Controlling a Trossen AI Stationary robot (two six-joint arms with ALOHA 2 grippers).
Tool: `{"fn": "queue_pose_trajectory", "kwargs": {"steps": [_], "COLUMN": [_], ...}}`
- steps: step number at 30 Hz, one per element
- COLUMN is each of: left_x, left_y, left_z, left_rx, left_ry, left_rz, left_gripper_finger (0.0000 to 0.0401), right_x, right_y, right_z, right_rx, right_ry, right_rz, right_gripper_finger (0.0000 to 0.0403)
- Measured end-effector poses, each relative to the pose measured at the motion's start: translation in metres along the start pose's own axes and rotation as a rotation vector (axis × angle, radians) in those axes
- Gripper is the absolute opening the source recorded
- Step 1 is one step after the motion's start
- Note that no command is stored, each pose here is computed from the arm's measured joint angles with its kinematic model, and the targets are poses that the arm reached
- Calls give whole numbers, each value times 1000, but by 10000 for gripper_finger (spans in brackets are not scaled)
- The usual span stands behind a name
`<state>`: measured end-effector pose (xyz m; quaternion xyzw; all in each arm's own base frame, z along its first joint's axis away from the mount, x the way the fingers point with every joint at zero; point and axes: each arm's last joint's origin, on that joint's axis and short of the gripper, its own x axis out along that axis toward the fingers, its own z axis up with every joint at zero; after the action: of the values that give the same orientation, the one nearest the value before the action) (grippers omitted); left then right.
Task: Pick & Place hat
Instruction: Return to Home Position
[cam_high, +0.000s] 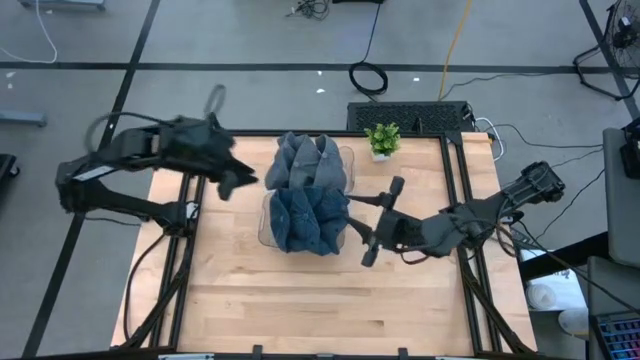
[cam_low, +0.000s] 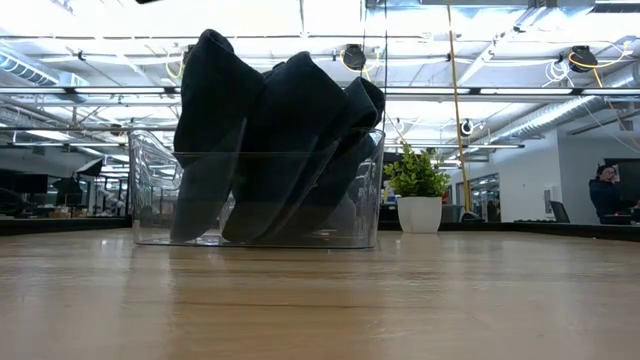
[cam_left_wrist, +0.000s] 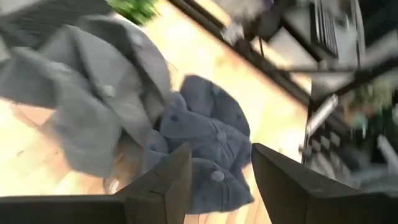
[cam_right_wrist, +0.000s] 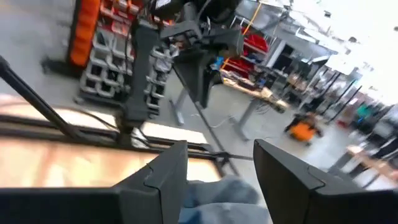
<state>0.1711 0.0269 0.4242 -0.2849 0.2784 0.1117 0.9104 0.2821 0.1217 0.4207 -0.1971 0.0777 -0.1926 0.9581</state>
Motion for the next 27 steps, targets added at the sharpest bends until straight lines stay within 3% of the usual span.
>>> {"fn": "queue_pose_trajectory", "kwargs": {"steps": [4, 12, 17, 21, 27], "left_x": [-29, -64, -74, -72, -60], "left_y": [3, -3, 0, 10, 26], "left_z": [-4, -8, -18, -37, -64], "left_rx": [-130, 269, 444, 477, 452], "left_ry": [-135, -360, -487, -525, -555], "left_rz": [37, -51, -131, -192, -244], "left_gripper_finger": [163, 155, 168, 179, 193], "right_x": [-7, -9, -2, -2, -13], "right_y": [2, 7, 19, 28, 33], "right_z": [3, -16, -30, -47, -93], "right_rx": [164, 278, 349, 399, 455], "right_ry": [-14, 131, 100, 5, -199], "right_rz": [24, 109, 245, 330, 405], "right_gripper_finger": [171, 172, 173, 173, 172]}}
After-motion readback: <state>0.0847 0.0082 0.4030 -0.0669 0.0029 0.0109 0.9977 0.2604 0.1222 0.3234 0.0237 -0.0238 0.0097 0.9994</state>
